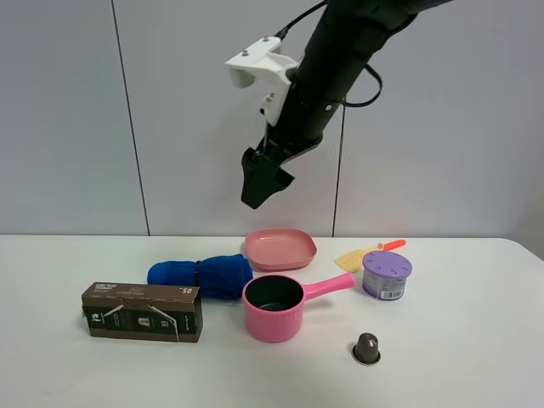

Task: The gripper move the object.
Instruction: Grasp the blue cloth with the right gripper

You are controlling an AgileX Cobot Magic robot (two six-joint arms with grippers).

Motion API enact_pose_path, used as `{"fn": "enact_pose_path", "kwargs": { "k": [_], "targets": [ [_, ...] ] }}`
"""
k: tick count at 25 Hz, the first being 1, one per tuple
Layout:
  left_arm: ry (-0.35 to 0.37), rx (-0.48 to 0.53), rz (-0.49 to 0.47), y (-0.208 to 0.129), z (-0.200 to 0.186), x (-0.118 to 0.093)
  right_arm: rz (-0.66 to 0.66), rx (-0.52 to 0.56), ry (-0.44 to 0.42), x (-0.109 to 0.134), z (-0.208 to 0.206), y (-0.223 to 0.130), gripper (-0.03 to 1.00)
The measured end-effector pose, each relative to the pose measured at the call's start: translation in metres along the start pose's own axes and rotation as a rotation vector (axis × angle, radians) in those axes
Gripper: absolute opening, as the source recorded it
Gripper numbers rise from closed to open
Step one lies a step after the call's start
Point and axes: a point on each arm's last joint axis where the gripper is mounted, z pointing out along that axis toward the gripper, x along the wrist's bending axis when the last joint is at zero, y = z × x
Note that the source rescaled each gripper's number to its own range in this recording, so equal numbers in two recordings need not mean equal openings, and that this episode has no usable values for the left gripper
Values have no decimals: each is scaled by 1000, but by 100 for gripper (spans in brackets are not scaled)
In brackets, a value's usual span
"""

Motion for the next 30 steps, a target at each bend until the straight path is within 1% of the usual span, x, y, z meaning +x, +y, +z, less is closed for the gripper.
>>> {"fn": "enact_pose_path", "kwargs": {
  "k": [3, 7, 14, 18, 25, 28, 30],
  "targets": [
    [0, 0, 0, 0, 0, 0, -65, 7, -10, -3, 26, 17, 100],
    [0, 0, 0, 0, 0, 0, -111, 19, 14, 4, 62, 30, 100],
    [0, 0, 0, 0, 0, 0, -143, 49, 54, 19, 116, 23, 100],
    [0, 0, 0, 0, 0, 0, -148, 59, 64, 23, 131, 17, 100],
    [0, 0, 0, 0, 0, 0, -153, 33, 37, 22, 138, 18, 100],
    [0, 0, 0, 0, 0, 0, -144, 40, 56, 27, 152, 12, 100],
    [0, 0, 0, 0, 0, 0, -124, 26, 64, 31, 160, 11, 97]
  ]
}}
